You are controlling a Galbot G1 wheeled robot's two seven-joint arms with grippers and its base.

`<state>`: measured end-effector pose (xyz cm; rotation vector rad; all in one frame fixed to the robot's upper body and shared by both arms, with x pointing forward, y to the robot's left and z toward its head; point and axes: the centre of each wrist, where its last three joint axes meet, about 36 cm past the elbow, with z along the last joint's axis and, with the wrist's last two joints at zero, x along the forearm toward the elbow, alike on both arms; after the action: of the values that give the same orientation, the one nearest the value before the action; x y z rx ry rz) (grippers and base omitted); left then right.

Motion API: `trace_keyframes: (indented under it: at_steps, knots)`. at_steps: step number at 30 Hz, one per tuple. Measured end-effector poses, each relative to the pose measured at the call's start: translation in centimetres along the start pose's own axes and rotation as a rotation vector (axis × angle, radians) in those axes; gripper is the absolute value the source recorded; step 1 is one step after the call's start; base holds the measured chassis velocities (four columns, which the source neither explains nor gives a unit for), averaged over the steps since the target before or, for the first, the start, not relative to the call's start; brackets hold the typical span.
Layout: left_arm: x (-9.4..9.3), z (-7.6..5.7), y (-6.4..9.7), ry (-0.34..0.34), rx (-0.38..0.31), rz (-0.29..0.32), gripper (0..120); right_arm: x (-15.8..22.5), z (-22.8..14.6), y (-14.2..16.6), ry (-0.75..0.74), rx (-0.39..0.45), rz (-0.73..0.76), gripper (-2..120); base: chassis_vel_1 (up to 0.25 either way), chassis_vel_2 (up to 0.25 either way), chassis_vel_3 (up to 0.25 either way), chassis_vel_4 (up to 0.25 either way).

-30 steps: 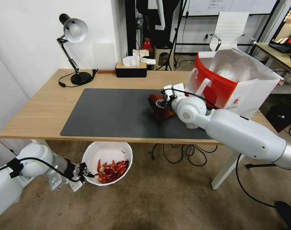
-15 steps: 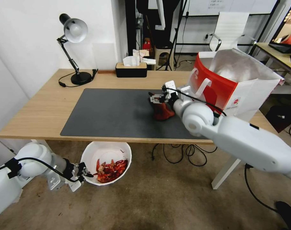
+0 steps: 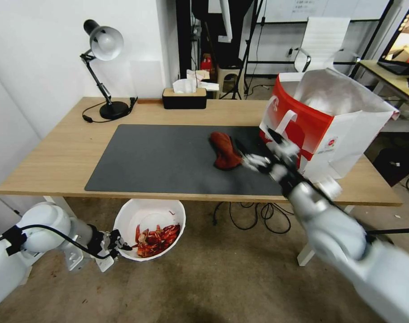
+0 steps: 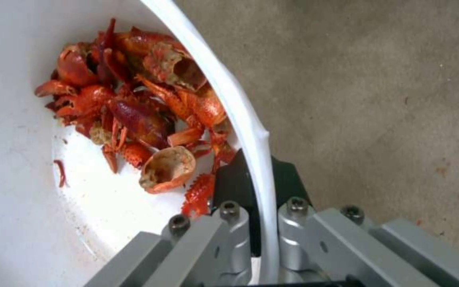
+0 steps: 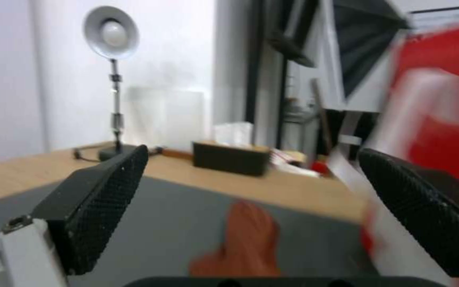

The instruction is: Sweep shrimp from table into container with towel, then put container into takeout bag.

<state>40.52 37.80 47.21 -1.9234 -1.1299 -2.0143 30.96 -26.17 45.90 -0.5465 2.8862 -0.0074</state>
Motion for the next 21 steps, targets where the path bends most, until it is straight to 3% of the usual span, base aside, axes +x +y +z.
trace_keyframes:
  at_steps: [2,4,8,13,21]
  knots:
    - [0.0,-0.1,-0.1,-0.001,0.0,-0.001,0,1.7,0.7,0.6,0.01,0.004,0.024,100,0.0,0.0,0.0,0.0]
    - [-0.2,-0.4,-0.4,-0.006,0.003,-0.005,0,6.1,2.8,2.6,0.036,0.018,0.099,100,0.0,0.0,0.0,0.0]
    - [-0.6,-0.9,-1.1,-0.018,0.011,-0.008,0,9.4,5.5,4.3,0.041,0.037,0.173,100,0.0,0.0,0.0,0.0]
    - [-1.2,-1.6,-2.3,-0.035,0.026,-0.001,0,10.5,7.1,4.9,0.046,0.033,0.204,100,0.0,0.0,0.0,0.0]
    - [-2.2,-3.0,-5.8,-0.077,0.072,0.026,0,9.5,7.2,4.7,0.069,0.027,0.225,100,0.0,0.0,0.0,0.0]
